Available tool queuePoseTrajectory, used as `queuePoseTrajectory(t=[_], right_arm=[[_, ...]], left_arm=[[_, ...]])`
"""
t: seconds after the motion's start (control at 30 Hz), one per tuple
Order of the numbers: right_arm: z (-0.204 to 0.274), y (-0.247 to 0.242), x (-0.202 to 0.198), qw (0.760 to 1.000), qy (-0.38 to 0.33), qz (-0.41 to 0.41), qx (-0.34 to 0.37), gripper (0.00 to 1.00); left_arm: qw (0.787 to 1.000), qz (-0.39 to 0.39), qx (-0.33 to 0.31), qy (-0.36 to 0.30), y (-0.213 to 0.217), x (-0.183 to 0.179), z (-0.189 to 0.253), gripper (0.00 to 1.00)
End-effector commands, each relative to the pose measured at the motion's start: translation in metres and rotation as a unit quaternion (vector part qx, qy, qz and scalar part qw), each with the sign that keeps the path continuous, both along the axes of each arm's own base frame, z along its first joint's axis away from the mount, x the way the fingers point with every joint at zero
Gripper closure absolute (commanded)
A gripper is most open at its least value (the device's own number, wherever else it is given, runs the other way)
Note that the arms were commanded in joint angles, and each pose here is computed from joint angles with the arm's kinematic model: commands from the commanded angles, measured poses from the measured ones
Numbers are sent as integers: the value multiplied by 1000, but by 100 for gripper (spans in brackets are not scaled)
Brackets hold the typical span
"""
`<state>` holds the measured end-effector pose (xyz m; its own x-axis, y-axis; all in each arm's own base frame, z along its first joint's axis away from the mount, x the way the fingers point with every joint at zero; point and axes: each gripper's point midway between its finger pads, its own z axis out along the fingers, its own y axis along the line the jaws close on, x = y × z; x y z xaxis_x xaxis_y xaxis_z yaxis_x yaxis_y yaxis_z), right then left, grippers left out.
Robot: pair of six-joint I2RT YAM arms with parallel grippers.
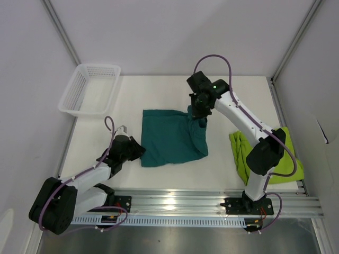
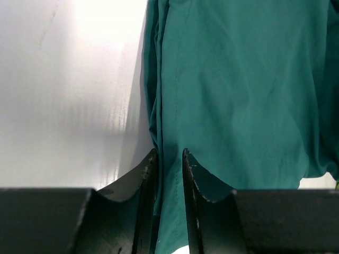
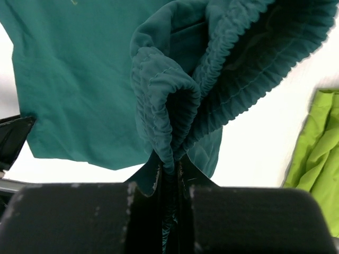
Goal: Fold and stack the shorts
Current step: Fold the shorts
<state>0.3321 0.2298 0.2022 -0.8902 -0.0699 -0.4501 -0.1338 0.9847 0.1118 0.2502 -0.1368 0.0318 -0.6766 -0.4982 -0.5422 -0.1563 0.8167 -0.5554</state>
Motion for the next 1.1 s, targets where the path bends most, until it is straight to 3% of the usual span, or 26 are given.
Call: queuePoseTrajectory(t=[0.0,0.3,0.53,1.07], right_arm=[[3,12,3,1000,-8,-17,-23,100],[4,45,4,999,-22,-4,-44,100],[22,72,-9,999,-39,29,-18,100],[-3,135,-13,996,-25,71,40,100]], left_arm=[[1000,9,30,-2,11,-3,-2,71],[998,-8,49,27,12,-10,-26,73],[998,-14,52,35,10,-10,-31,73],[998,-18,51,34,10,-12,-32,76]])
